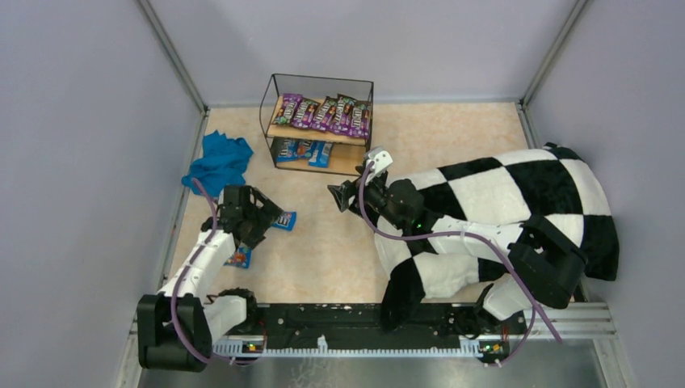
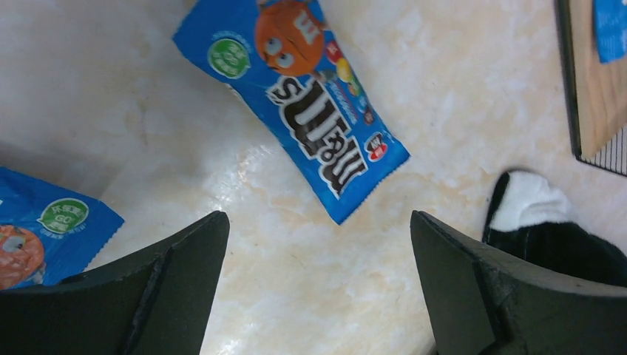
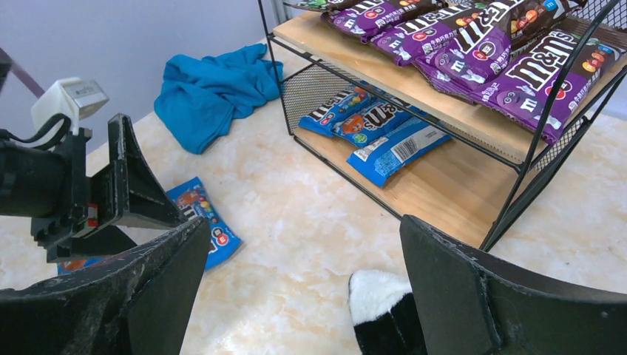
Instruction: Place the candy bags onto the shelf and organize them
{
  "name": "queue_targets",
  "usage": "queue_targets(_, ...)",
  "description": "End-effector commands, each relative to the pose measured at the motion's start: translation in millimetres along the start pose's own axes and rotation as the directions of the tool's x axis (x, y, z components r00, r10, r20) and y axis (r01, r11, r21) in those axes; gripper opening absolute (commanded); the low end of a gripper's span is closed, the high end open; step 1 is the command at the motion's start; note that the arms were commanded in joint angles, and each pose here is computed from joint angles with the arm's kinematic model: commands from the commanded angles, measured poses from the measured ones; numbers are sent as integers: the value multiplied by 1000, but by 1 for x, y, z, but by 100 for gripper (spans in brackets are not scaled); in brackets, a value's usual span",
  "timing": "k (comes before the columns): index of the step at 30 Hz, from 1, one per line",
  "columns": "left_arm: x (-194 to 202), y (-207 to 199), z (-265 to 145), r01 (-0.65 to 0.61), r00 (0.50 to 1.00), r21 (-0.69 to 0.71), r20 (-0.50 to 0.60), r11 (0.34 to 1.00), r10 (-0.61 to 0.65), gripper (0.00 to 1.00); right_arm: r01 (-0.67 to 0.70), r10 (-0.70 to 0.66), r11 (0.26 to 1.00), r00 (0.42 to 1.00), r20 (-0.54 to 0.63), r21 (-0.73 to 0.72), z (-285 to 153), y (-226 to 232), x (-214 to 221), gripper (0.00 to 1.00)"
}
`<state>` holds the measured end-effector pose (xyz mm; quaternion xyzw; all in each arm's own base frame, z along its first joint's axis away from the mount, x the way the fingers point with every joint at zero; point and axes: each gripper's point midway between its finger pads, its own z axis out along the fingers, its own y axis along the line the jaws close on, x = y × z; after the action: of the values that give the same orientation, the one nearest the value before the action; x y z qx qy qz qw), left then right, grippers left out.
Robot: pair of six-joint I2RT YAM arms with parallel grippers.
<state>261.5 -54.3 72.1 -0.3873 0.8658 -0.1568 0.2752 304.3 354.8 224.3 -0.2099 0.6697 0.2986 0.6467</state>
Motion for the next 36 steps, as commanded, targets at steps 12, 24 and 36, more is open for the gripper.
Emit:
queue_targets(12, -71, -59, 59, -195, 981, 199, 38, 960, 191, 98, -5, 5, 1000, 999, 48, -9, 7, 2, -18, 99)
queue_targets(24, -46, -68, 53, -354, 934, 145, -4, 924, 358, 99, -5, 5, 1000, 999, 37, -8, 10, 2, -16, 99)
queue_targets(36, -26, 1, 3, -141, 988, 104, -55, 985, 148, 92, -19, 19, 1000, 999, 30, -25, 12, 5, -14, 99)
